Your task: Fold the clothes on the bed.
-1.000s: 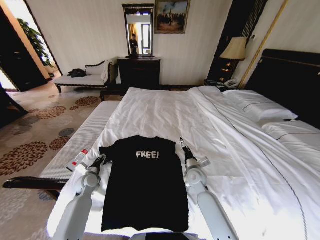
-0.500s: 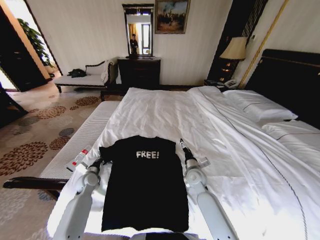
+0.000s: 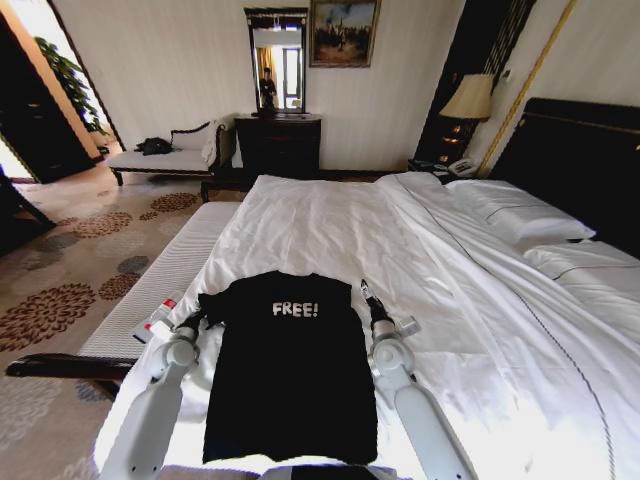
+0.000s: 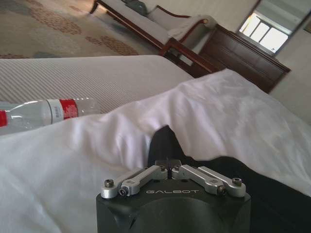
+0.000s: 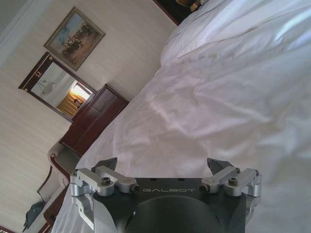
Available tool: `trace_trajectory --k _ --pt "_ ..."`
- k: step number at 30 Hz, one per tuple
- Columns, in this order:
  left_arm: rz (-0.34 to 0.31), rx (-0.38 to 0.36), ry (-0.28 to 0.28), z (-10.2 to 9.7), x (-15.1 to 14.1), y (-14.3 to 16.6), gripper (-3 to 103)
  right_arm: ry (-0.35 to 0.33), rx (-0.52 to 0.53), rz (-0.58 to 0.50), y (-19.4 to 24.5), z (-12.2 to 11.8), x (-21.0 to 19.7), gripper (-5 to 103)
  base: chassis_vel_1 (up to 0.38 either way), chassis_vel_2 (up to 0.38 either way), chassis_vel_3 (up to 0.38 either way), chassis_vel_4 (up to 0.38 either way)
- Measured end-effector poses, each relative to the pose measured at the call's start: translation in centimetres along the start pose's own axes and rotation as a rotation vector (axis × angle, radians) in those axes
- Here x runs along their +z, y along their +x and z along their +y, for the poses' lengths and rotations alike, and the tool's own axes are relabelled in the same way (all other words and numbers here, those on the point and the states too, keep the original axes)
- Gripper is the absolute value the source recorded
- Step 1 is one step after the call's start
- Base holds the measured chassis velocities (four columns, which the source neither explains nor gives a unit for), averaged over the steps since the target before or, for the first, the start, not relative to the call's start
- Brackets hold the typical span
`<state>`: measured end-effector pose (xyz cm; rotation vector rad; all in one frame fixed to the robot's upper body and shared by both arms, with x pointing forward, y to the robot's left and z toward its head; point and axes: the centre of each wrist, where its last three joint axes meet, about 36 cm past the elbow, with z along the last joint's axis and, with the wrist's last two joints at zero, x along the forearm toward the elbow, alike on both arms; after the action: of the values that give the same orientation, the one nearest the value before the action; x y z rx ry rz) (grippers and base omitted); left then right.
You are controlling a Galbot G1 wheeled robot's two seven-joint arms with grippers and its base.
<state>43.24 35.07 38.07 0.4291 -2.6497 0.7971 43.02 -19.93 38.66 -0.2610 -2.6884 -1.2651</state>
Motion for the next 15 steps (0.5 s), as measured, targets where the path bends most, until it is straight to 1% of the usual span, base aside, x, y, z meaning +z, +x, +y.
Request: trace_trajectory --k 3,5,9,11,14,15 --pt "0.023 0.021 -0.016 -0.4 1.0 1.9 -1 0.001 0.001 0.001 0.0 0.0 0.2 100 0.0 0.0 0.0 0.0" --pt "0.029 0.021 -0.019 -0.5 1.3 2.2 -1 0.001 0.001 0.001 0.0 0.0 0.2 100 0.0 0.0 0.0 0.0" --pt "0.089 0.021 -0.038 -0.7 4.5 5.1 21 0.001 0.003 -0.001 0.0 0.0 0.1 100 0.0 0.0 0.0 0.0" --pt "0.098 0.017 -0.037 -0.6 5.0 5.5 21 0.001 0.004 -0.002 0.0 0.0 0.1 100 0.0 0.0 0.0 0.0" --pt "0.112 -0.011 -0.018 -0.1 6.5 6.1 37 0.004 0.006 -0.002 0.0 -0.1 0.2 100 0.0 0.0 0.0 0.0" --pt "0.112 -0.011 -0.018 -0.1 6.5 6.1 37 0.004 0.006 -0.002 0.0 -0.1 0.2 100 0.0 0.0 0.0 0.0"
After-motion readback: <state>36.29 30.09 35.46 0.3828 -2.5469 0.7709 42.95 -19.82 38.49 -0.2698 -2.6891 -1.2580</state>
